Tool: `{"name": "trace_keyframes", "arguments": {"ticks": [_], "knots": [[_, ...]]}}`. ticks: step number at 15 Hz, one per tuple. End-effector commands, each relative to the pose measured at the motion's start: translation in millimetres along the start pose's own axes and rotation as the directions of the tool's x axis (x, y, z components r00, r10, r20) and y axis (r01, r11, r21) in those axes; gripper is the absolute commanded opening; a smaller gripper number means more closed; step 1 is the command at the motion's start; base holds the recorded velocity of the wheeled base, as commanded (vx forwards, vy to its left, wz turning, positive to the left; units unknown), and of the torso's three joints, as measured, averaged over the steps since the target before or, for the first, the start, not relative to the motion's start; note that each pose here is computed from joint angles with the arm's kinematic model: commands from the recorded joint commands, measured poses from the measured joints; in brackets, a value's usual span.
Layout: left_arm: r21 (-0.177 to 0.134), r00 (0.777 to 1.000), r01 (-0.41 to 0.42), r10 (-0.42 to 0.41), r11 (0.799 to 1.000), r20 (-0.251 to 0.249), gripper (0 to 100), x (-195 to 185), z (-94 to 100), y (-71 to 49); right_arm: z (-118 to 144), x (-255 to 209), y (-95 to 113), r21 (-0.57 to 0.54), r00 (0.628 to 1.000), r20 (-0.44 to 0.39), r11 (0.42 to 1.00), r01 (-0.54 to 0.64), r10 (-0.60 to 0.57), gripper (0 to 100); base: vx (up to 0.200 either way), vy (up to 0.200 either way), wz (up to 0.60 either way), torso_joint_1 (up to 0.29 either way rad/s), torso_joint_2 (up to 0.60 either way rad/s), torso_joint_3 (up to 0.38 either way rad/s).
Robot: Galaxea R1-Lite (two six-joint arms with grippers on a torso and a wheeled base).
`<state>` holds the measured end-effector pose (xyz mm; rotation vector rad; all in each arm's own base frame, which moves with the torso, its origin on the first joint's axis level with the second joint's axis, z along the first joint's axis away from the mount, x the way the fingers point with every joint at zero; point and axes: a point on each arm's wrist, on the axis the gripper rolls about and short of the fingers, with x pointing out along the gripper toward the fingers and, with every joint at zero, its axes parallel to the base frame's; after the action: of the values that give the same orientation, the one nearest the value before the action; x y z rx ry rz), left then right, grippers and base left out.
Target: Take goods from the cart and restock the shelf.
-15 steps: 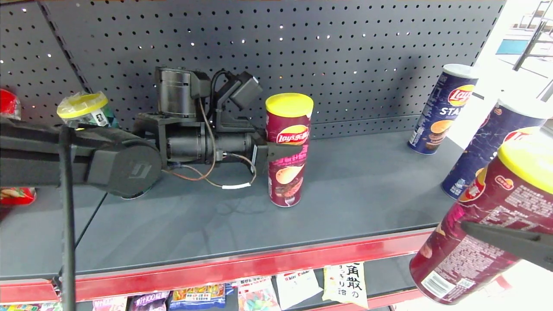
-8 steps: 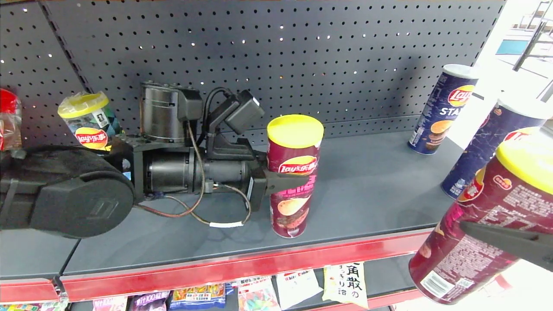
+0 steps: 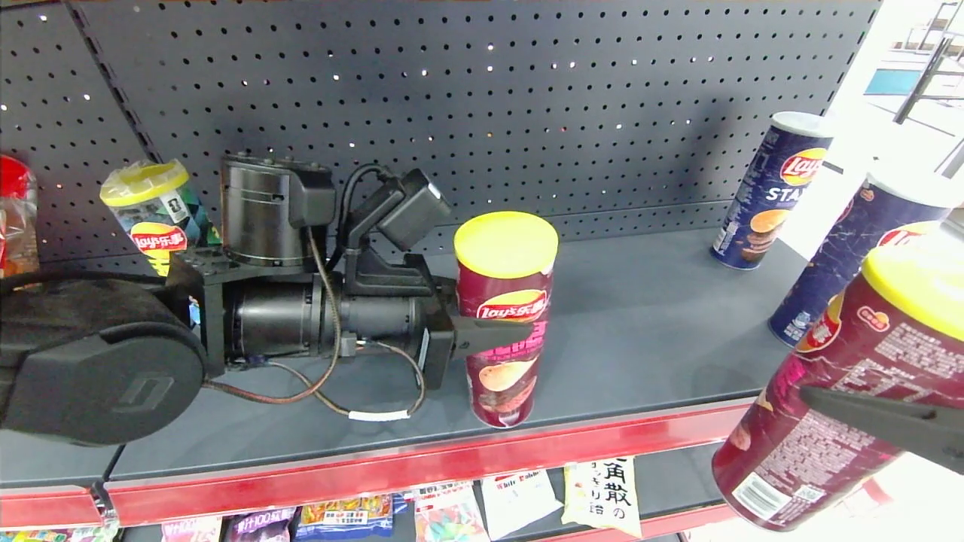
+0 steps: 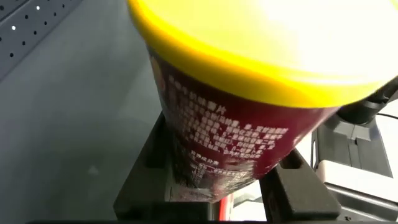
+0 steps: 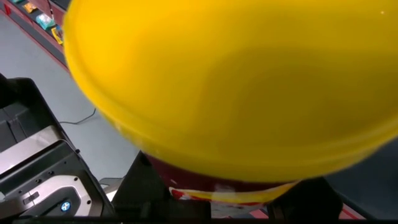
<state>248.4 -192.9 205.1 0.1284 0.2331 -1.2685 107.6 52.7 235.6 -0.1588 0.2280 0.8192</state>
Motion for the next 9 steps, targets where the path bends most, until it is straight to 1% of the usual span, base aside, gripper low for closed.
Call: {"name": "trace_keyframes", "arguments": {"ticks": [1,2,5,8,9], "knots": [[-0.008,1.0,0.002,-0.002,1.0,-0.013,0,-3,-4.4,-2.7,0,3,-1,0.003,1.0,-0.007,1.0,-0.003,0.003,0,0.0,0.0,0.0,0.0,0.0,0.0],[-0.005,1.0,0.001,-0.001,1.0,-0.009,100,-3,-4.8,-2.6,2,5,-3,0.003,1.0,-0.009,1.0,-0.001,0.001,0,0.0,0.0,0.0,0.0,0.0,0.0],[-0.001,1.0,-0.005,0.005,1.0,0.004,100,-2,-3.1,-1.0,13,16,-10,0.004,1.0,-0.013,1.0,-0.002,0.002,0,0.0,0.0,0.0,0.0,0.0,0.0],[-0.002,1.0,-0.026,0.026,1.0,0.004,100,-16,-5.2,-3.6,35,46,-28,0.005,0.999,-0.029,1.0,0.022,-0.021,0,0.0,0.0,0.0,0.0,0.0,0.0],[-0.008,0.999,-0.041,0.041,0.999,-0.004,100,-22,-9.4,-2.8,40,55,-33,0.004,0.999,-0.029,0.999,0.032,-0.032,0,0.0,0.0,0.0,0.0,0.0,0.0]]}}
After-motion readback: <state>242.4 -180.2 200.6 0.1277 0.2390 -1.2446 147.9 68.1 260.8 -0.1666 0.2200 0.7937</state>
